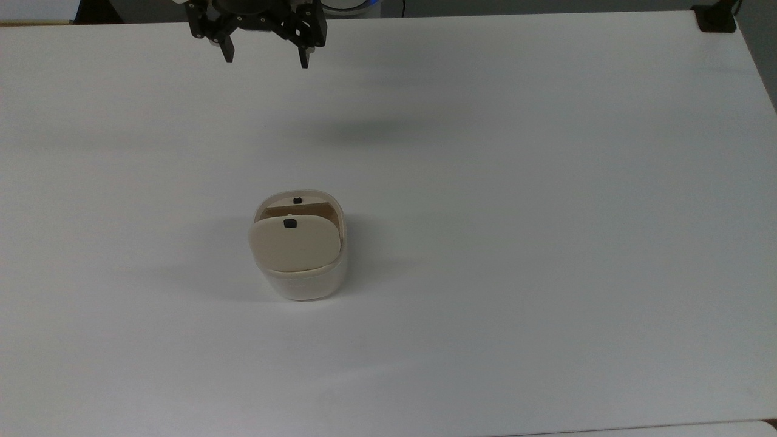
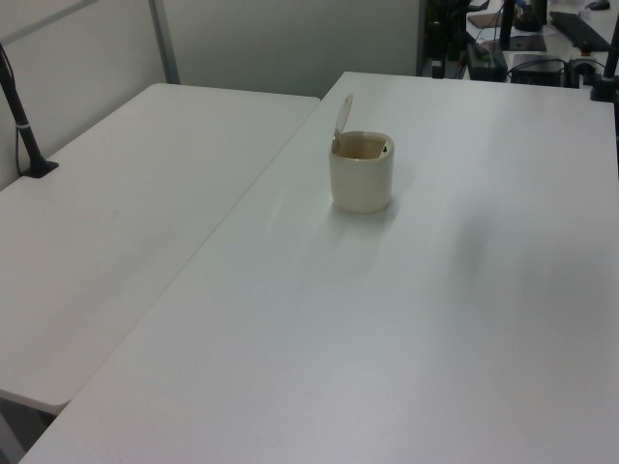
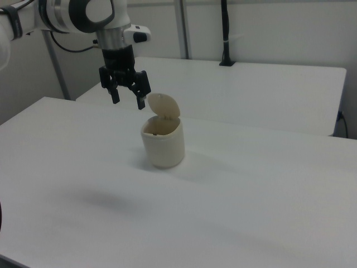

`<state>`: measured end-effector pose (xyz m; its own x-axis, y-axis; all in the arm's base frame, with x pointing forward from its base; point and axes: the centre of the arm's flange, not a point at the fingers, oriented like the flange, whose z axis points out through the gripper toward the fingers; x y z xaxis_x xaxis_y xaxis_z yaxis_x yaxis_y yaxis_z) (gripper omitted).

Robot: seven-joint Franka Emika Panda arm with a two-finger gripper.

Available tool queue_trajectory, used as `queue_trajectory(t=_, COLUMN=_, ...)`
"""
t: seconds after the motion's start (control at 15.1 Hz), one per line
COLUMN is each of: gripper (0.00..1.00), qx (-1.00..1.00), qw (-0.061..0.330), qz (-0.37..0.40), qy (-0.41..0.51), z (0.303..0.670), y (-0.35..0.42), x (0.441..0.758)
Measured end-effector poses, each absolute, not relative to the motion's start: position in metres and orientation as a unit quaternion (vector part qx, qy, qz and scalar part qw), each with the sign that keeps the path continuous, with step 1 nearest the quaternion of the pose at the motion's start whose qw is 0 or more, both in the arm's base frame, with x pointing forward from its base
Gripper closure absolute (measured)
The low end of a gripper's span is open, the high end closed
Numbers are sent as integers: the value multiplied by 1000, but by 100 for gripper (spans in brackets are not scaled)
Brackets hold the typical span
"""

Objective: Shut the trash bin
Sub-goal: 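Close the gripper fingers and move the gripper toward the cream bin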

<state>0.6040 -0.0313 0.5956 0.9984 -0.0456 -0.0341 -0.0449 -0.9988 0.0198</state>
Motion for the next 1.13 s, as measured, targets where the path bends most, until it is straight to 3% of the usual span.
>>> queue_trajectory(t=0.66, gripper=1, qx=999, qw=9, qz=-20, qy=-28, z=593, y=-38, x=603)
queue_trajectory(t=0.86, gripper=28, qx=999, qw=9, qz=-22, qy=-27, z=591, y=-37, x=603)
queue_trajectory(t=0.99, gripper=33, qx=999, qw=9, qz=-24, qy=-27, z=589, y=-37, x=604)
queue_trajectory(t=1.13, gripper=56, qx=999, qw=9, qz=-27, qy=-27, z=585, y=-37, x=606)
